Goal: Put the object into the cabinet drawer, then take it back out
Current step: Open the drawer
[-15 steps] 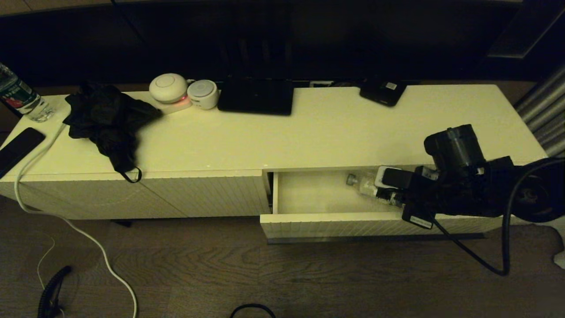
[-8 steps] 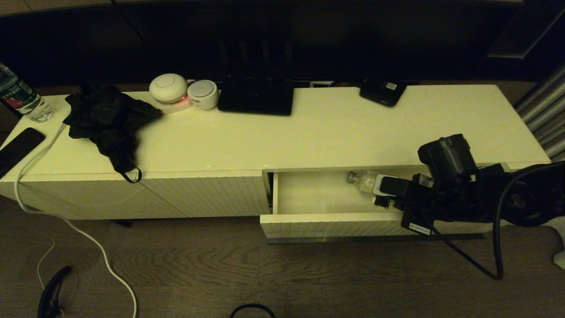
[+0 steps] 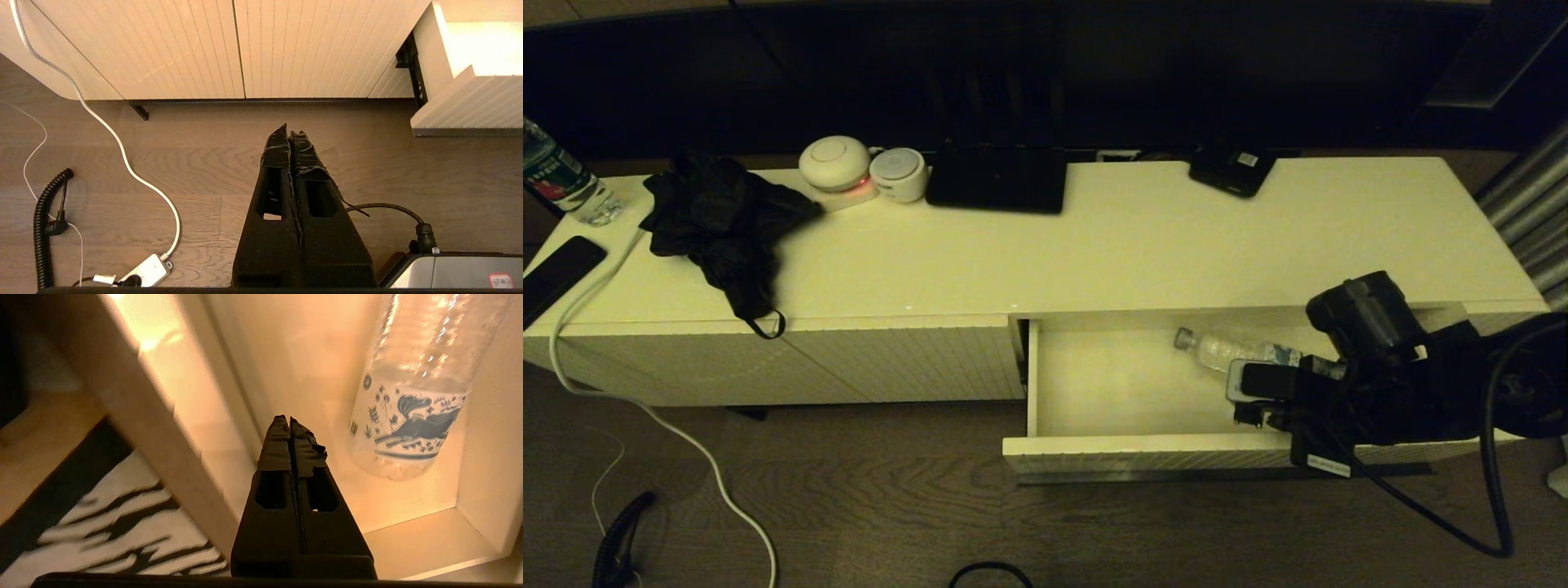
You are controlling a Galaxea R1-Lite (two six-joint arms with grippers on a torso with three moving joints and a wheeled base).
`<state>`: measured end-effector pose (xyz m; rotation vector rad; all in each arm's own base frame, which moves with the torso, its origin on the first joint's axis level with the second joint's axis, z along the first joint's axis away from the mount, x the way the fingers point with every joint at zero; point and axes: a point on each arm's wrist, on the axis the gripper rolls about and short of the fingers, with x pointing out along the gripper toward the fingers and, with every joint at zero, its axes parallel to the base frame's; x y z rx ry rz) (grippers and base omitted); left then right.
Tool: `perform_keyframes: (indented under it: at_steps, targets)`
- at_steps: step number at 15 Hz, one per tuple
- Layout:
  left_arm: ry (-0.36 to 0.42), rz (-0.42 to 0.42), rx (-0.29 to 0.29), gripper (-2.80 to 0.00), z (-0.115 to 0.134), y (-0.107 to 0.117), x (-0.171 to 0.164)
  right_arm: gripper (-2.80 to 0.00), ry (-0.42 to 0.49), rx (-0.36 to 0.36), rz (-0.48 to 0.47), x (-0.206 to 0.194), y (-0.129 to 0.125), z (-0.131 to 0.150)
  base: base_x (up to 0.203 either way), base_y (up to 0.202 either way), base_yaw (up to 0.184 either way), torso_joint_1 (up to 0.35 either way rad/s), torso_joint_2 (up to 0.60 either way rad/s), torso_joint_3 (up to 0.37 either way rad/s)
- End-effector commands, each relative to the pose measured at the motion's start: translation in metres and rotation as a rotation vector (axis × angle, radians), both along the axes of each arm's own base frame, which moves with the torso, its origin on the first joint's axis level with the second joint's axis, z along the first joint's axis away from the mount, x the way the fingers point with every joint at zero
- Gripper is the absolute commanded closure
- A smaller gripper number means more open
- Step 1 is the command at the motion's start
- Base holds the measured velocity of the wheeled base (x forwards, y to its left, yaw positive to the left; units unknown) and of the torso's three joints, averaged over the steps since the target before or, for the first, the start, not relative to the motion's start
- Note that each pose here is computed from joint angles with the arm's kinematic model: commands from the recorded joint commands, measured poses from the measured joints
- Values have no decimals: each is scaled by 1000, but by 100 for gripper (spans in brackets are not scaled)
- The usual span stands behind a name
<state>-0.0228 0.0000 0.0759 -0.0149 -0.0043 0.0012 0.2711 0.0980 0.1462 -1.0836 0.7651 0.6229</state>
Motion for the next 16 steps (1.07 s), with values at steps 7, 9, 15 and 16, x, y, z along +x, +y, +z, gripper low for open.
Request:
perform_keyframes:
  at_steps: [7,9,15,16]
  targets:
    - [-2,0,0,0,0,0,0,0,120,2,75,-30,-2,-13,0,0,0,0,0,0]
    - [-1,0,0,0,0,0,0,0,131,-2,78,-32,-1,-16,0,0,0,0,0,0]
    - [0,0,0,0,0,0,0,0,135,-1,101,-41,1,-16,0,0,0,0,0,0]
    - [0,0,0,0,0,0,0,0,146,-6,108,-44,1,-18,0,0,0,0,0,0]
